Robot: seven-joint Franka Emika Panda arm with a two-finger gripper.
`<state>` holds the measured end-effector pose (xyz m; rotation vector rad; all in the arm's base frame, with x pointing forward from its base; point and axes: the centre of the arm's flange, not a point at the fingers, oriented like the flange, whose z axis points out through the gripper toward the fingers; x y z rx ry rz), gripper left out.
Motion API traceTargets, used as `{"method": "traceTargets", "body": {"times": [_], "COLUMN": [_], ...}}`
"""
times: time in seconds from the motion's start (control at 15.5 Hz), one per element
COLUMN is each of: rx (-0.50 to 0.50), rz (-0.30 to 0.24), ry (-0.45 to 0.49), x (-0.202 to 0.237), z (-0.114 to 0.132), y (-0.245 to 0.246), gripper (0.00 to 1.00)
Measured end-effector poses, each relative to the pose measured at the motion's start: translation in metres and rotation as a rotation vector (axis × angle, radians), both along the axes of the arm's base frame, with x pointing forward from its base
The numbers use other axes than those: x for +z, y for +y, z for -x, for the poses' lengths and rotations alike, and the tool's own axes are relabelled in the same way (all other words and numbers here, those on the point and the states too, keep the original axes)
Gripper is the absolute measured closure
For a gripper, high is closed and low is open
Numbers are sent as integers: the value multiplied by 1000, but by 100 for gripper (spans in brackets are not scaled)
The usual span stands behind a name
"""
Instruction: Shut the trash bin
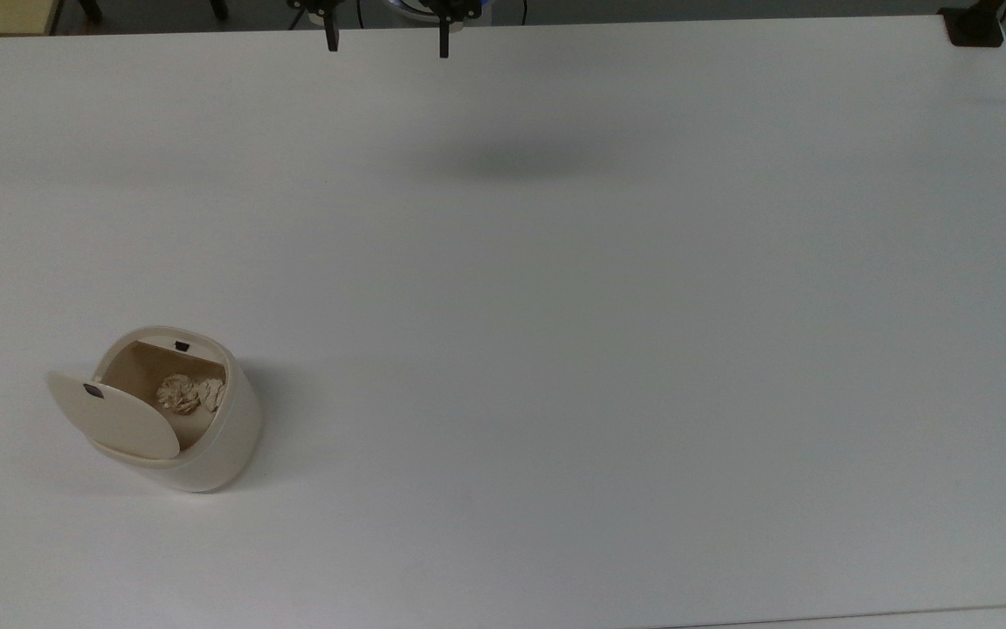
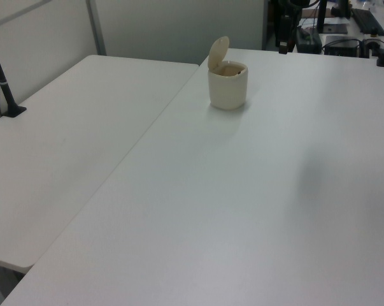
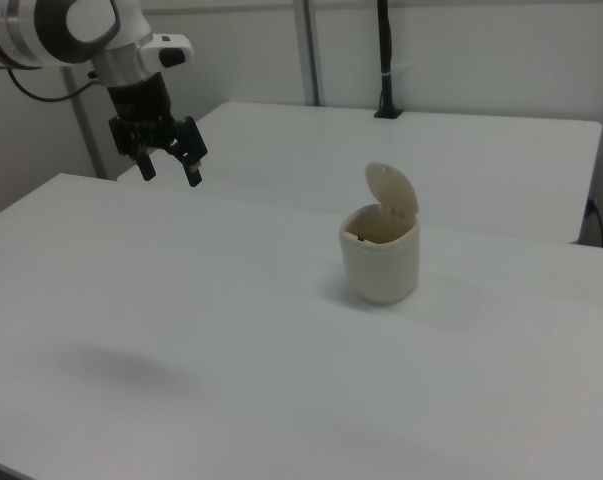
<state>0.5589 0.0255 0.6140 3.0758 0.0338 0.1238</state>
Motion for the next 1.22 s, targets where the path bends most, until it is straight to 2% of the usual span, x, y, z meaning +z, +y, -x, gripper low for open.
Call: {"method": "traceTargets", "body": {"times": [0.19, 0.45, 0.71, 0.77, 0.97, 1.22], "rx": [-6, -35, -258, -328, -562, -855], "rz": [0, -17, -110, -129, -193, -283], "ry": [-3, -125, -305, -344, -444, -524], "x": [-1, 8, 26, 28, 25, 15], "z": [-1, -16, -31, -34, -50, -72], "y": [-4, -19, -67, -78, -98, -123], "gripper": [4, 47, 90, 98, 99, 99]}}
